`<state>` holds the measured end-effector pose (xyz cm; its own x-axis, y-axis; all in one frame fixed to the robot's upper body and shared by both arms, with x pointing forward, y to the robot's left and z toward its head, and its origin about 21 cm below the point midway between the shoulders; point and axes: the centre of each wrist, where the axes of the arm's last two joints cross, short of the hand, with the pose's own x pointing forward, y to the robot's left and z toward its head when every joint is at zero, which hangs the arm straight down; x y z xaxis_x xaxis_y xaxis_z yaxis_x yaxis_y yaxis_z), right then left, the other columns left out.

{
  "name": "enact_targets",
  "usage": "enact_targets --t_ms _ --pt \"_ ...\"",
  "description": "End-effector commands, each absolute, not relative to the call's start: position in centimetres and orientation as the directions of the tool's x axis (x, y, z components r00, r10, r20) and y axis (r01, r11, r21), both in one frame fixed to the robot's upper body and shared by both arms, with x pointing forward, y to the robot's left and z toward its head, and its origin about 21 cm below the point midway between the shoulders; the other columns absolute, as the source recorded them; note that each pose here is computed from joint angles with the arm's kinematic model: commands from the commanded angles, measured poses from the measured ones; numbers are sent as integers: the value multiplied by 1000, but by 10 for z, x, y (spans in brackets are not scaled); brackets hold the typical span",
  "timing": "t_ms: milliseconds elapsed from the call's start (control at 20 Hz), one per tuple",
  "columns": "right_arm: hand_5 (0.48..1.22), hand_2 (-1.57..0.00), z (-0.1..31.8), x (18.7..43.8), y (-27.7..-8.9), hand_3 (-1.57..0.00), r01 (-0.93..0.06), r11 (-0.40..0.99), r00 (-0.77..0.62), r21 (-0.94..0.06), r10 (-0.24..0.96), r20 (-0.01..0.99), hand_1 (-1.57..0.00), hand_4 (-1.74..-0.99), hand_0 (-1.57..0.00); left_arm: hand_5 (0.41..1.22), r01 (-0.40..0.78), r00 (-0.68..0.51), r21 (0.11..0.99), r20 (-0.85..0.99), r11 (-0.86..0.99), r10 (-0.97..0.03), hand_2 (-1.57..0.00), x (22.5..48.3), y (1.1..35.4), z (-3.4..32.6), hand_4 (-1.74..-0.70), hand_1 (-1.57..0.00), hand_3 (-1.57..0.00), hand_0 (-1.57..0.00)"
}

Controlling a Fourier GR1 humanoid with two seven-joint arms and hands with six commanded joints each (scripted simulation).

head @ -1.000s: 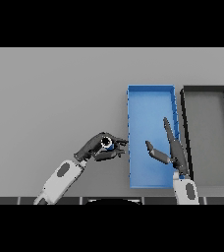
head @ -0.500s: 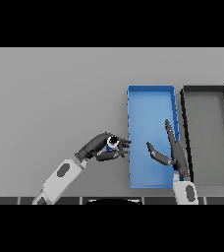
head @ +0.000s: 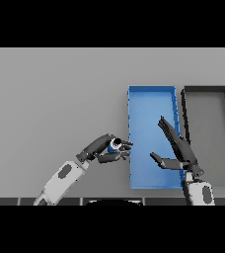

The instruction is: Pick up the blue pipe and place it into the blue bin.

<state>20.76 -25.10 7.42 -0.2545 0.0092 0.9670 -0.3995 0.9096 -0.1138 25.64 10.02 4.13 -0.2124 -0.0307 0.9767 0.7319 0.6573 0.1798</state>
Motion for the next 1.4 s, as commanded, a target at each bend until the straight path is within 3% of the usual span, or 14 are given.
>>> enact_targets --t_ms 0,200,350,650,1000,1050,1100,1150,1250,1300,1350 --pt "515 1 87 211 -248 1 -455 879 -243 -140 28 970 1 -1303 1 1221 734 -221 187 975 653 -31 -1571 257 99 44 -1741 -1571 -1493 -1571" --pt "502 1 122 219 -226 1 -618 761 -252 -198 47 967 1 -1306 1 1221 728 -231 200 972 656 -41 -1571 258 102 44 -1741 -1571 -1487 -1571" --pt "517 1 134 232 -203 1 -687 677 -274 -263 94 957 1 -1311 1 1221 728 -232 203 972 655 -44 -1571 263 100 49 -1741 -1571 -1484 -1571" --pt "531 1 148 247 -163 1 -766 556 -313 -322 115 943 1 -1232 1 1221 754 -233 189 972 629 -12 -1571 258 104 46 -1741 -1571 -1516 -1571" --pt "506 -29 152 268 -121 -2 -818 469 -324 -333 102 940 -12 -1222 1 1221 755 -242 205 970 623 -26 -1571 259 103 44 -1737 -1571 -1535 -1571" --pt "506 -102 157 273 -118 -46 -822 459 -329 -336 98 939 -84 -1245 -53 1221 764 -221 179 975 620 -9 -1571 259 106 45 -1736 -1571 -1484 -1571" --pt "509 -237 157 276 -115 -161 -829 442 -329 -343 110 938 -225 -1294 -181 1221 755 -256 229 966 615 -45 -1320 260 110 44 -1737 -1326 -1288 -1394" --pt "507 -379 158 276 -110 -296 -838 418 -335 -349 111 936 -375 -1335 -345 1221 760 -248 285 958 584 -146 -1063 259 110 44 -1682 -1078 -1030 -1182" --pt "522 -739 159 279 -103 -635 -846 391 -349 -363 110 931 -699 -1430 -718 1221 770 -232 324 945 550 -231 -680 259 109 47 -1480 -706 -659 -818" --pt "550 -905 158 279 -101 -768 -861 373 -341 -345 77 937 -873 -1486 -888 1221 759 -236 315 949 570 -210 -686 260 108 47 -1533 -706 -583 -776" --pt "606 -1038 158 281 -96 -868 -878 360 -319 -315 50 946 -1013 -1530 -1025 1221 745 -246 320 947 586 -205 -863 262 105 47 -1574 -879 -781 -935"
